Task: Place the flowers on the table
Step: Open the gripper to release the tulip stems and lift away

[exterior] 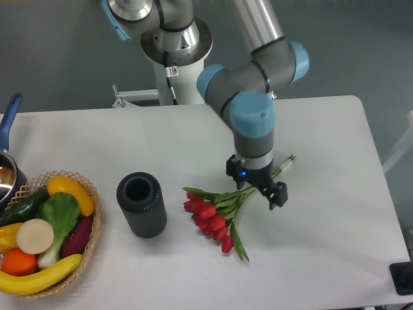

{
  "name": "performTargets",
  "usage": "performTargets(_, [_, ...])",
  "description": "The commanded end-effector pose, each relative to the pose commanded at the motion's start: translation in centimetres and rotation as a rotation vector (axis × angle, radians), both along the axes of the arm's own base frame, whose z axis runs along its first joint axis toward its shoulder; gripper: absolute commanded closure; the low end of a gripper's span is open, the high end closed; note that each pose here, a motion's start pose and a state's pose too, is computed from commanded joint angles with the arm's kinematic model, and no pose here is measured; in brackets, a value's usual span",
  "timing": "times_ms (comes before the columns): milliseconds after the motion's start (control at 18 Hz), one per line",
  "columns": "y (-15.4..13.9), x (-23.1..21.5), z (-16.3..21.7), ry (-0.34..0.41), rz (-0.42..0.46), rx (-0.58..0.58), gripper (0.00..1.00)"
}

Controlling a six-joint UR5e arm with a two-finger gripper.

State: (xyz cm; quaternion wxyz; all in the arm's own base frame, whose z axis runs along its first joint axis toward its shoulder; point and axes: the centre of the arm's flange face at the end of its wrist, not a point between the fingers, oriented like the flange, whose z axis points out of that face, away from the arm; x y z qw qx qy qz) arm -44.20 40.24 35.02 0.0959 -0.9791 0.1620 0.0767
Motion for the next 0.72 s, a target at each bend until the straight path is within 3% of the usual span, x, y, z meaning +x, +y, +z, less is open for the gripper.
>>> performTargets(111, [-3.3,-0.3,3.2,0.004,-0.1,-0.02,0.0])
performTargets(333, [-8.9,-1.3,7.8,-0.017,-0.208,-0.027,0.0])
performTargets(556, [-13.8,-2.2,9.5,0.01,-0.3,-0.046,0.0])
performTargets(722, [-15.5,-2.3,9.6,0.013,-0.302,-0.043,0.0])
